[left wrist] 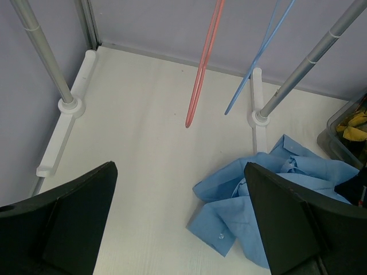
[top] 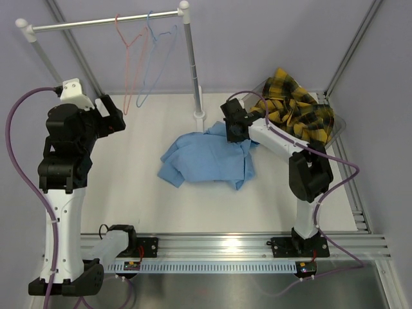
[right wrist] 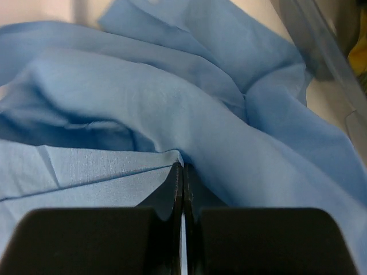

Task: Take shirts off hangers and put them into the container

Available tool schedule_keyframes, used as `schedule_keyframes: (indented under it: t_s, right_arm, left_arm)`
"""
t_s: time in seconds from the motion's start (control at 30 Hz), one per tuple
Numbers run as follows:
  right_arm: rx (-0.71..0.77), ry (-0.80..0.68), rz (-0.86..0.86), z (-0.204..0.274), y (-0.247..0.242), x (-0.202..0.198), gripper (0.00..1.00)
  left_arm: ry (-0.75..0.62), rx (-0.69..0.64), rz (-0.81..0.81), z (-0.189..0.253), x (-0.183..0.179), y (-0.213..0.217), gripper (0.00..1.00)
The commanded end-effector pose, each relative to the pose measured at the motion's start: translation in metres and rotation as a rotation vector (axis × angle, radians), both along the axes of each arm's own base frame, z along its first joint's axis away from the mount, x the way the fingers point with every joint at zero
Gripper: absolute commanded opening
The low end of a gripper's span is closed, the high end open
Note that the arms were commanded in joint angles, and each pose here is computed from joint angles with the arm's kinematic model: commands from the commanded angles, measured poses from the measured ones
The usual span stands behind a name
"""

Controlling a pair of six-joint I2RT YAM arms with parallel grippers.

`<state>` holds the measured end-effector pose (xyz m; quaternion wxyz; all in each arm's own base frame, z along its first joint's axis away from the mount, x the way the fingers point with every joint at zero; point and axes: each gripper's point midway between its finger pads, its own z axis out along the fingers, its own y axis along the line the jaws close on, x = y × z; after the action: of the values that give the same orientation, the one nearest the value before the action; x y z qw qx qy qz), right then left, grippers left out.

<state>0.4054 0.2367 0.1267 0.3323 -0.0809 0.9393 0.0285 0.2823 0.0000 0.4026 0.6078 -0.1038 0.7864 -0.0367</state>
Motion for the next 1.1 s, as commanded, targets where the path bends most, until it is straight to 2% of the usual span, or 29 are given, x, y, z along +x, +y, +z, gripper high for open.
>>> schedule_keyframes:
  t_s: [0.0, 0.07, 0.13, 0.17, 0.2, 0.27, 0.3, 0.37, 0.4, 0.5, 0.53, 0.63, 0.77, 0.9, 1.07]
  right_arm:
    - [0.075, 0.072, -0.177, -0.014, -0.015, 0.010, 0.00]
    - [0.072, 0.093, -0.179, -0.024, -0.019, 0.014, 0.00]
    - [0.092, 0.070, -0.116, -0.012, -0.014, 0.013, 0.01]
    - [0.121, 0.033, -0.057, 0.009, -0.009, 0.012, 0.04]
    - [0.149, -0.004, -0.018, 0.025, -0.005, 0.013, 0.14]
    - [0.206, -0.077, 0.089, 0.067, 0.005, 0.006, 0.27]
    - [0.223, -0.104, 0.125, 0.081, 0.008, 0.004, 0.39]
    - [0.241, -0.164, 0.227, 0.112, 0.017, -0.006, 0.55]
    - [0.245, -0.178, 0.271, 0.121, 0.021, -0.012, 0.74]
    - [0.185, -0.220, 0.425, 0.125, 0.044, -0.033, 0.96]
    - [0.166, -0.213, 0.477, 0.121, 0.060, -0.047, 0.99]
    - [0.008, -0.151, 0.598, 0.079, 0.087, -0.068, 0.99]
    - [-0.020, -0.099, 0.601, 0.041, 0.112, -0.080, 1.00]
    - [-0.100, -0.091, 0.446, 0.009, 0.106, -0.061, 1.00]
    - [-0.314, -0.159, 0.181, -0.022, 0.065, -0.029, 0.99]
  left_arm:
    - [-0.022, -0.023, -0.032, 0.003, 0.000, -0.007, 0.99]
    - [-0.015, -0.026, -0.033, -0.001, 0.000, -0.008, 0.99]
    - [-0.012, -0.026, -0.039, -0.003, 0.000, -0.009, 0.99]
    - [-0.012, -0.028, -0.040, -0.003, 0.000, -0.009, 0.99]
    - [-0.013, -0.031, -0.043, -0.002, 0.000, -0.010, 0.99]
    - [-0.015, -0.031, -0.046, -0.001, 0.000, -0.010, 0.99]
    - [-0.015, -0.033, -0.047, -0.001, 0.000, -0.011, 0.99]
    - [-0.019, -0.036, -0.052, 0.001, 0.000, -0.012, 0.99]
    - [-0.016, -0.041, -0.058, 0.001, 0.001, -0.013, 0.99]
    - [-0.018, -0.046, -0.064, 0.003, 0.003, -0.015, 0.99]
    - [-0.018, -0.048, -0.067, 0.003, 0.003, -0.015, 0.99]
    - [-0.010, -0.053, -0.075, 0.001, 0.005, -0.017, 0.99]
    - [-0.010, -0.057, -0.078, 0.001, 0.005, -0.018, 0.99]
    - [-0.007, -0.058, -0.080, -0.002, 0.003, -0.018, 0.99]
    - [-0.002, -0.055, -0.080, -0.005, 0.002, -0.018, 0.99]
